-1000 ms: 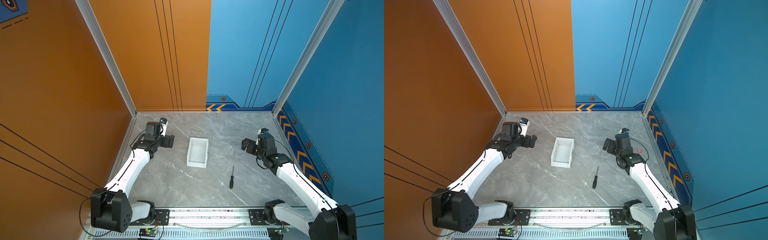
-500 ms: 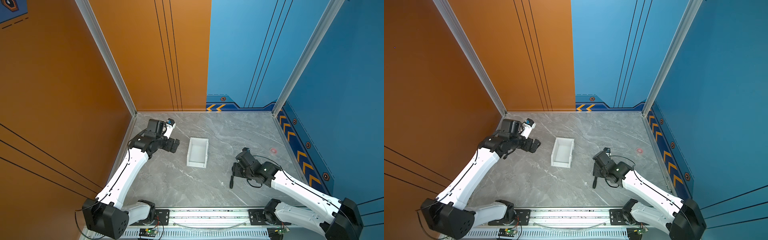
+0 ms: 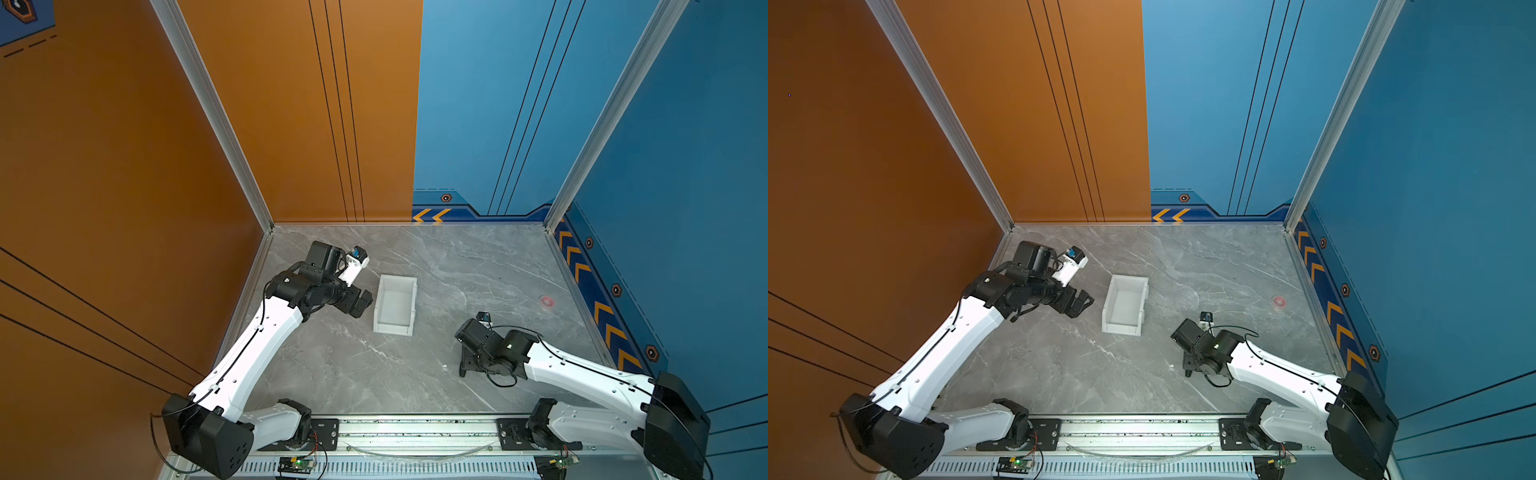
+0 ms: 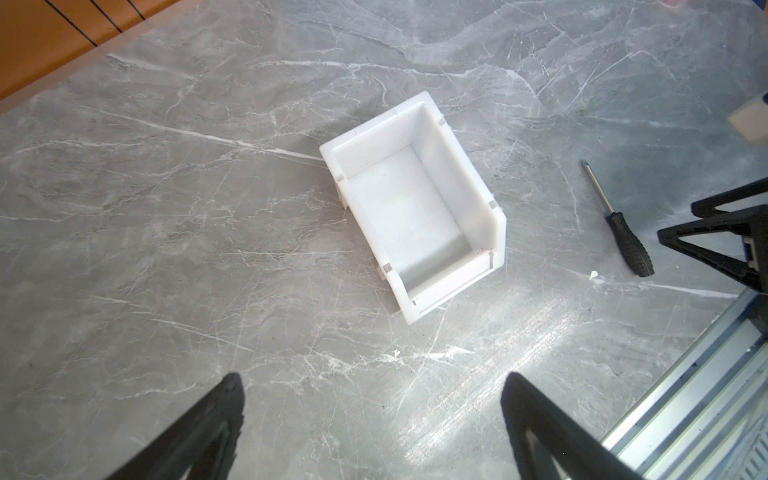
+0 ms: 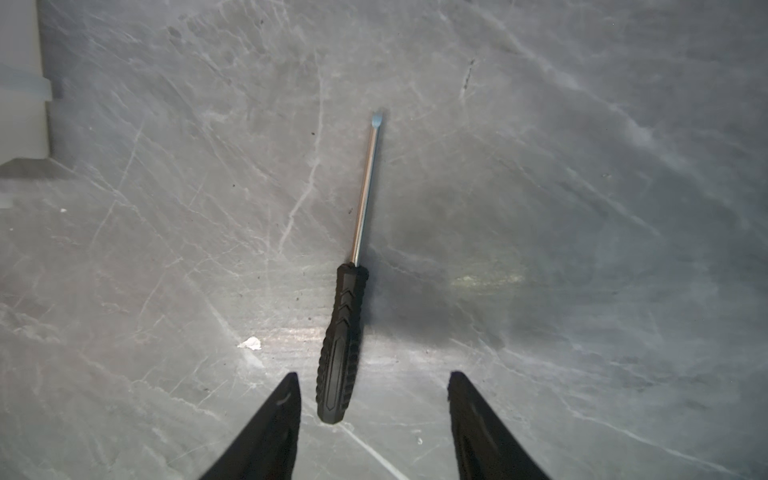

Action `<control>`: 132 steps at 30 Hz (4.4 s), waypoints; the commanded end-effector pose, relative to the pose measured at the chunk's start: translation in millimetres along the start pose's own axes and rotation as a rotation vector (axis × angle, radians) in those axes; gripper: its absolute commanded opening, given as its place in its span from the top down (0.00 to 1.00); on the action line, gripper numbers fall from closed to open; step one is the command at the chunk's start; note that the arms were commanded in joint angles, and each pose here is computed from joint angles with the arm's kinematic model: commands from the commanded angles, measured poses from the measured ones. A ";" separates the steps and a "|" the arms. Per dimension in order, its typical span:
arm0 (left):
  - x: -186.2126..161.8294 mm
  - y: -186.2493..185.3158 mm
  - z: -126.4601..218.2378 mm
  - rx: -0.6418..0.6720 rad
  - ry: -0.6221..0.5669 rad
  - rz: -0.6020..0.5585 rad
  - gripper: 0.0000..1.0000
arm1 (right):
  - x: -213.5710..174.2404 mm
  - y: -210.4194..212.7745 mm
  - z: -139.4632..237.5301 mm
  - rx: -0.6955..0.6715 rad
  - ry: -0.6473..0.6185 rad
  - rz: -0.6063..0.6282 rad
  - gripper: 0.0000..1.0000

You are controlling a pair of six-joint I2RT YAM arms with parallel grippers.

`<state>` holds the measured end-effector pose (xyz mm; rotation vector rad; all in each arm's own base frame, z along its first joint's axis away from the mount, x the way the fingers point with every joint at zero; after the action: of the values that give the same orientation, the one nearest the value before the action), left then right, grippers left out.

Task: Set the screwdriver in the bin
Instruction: 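Reach the right gripper over the black-handled screwdriver while the left arm lifts, then close the right gripper on the screwdriver's black handle, then lift the screwdriver with the right gripper and carry it over the white bin, then lower the screwdriver into the white bin and open the right gripper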

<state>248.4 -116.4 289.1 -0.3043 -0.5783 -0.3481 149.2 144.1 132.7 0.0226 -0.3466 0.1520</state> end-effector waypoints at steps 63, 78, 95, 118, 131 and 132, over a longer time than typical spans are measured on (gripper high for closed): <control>-6.3 24.6 6.1 0.129 0.003 0.054 0.02 | 25.9 2.9 14.9 0.066 -0.107 -0.028 0.84; -13.3 35.2 15.2 0.119 -0.021 0.086 0.02 | 91.4 36.7 48.9 0.117 -0.161 0.087 0.84; -12.7 42.4 23.9 0.143 -0.057 0.111 0.02 | 149.9 131.2 57.6 0.227 -0.181 0.276 0.83; -6.6 42.5 61.4 0.091 -0.188 0.189 0.02 | 161.1 174.3 0.3 0.206 -0.065 0.344 0.83; -9.2 42.6 60.5 0.073 -0.184 0.205 0.02 | 166.6 179.2 -30.7 0.159 0.001 0.362 0.83; -9.1 42.4 60.6 0.071 -0.185 0.207 0.02 | 166.3 178.6 -31.9 0.154 0.003 0.362 0.83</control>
<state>234.6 -53.8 321.4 -0.2941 -0.7341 -0.1114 282.2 351.1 159.2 0.1421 -0.3518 0.5275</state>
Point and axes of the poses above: each gripper's point midway between its finger pads, its own z axis back along the fingers, its own y axis along the line the jaws close on, x = y × z, the point moved 8 cm from there along z, back along the fingers, and after that the axes turned 15 degrees about z, right-handed, at the moved point
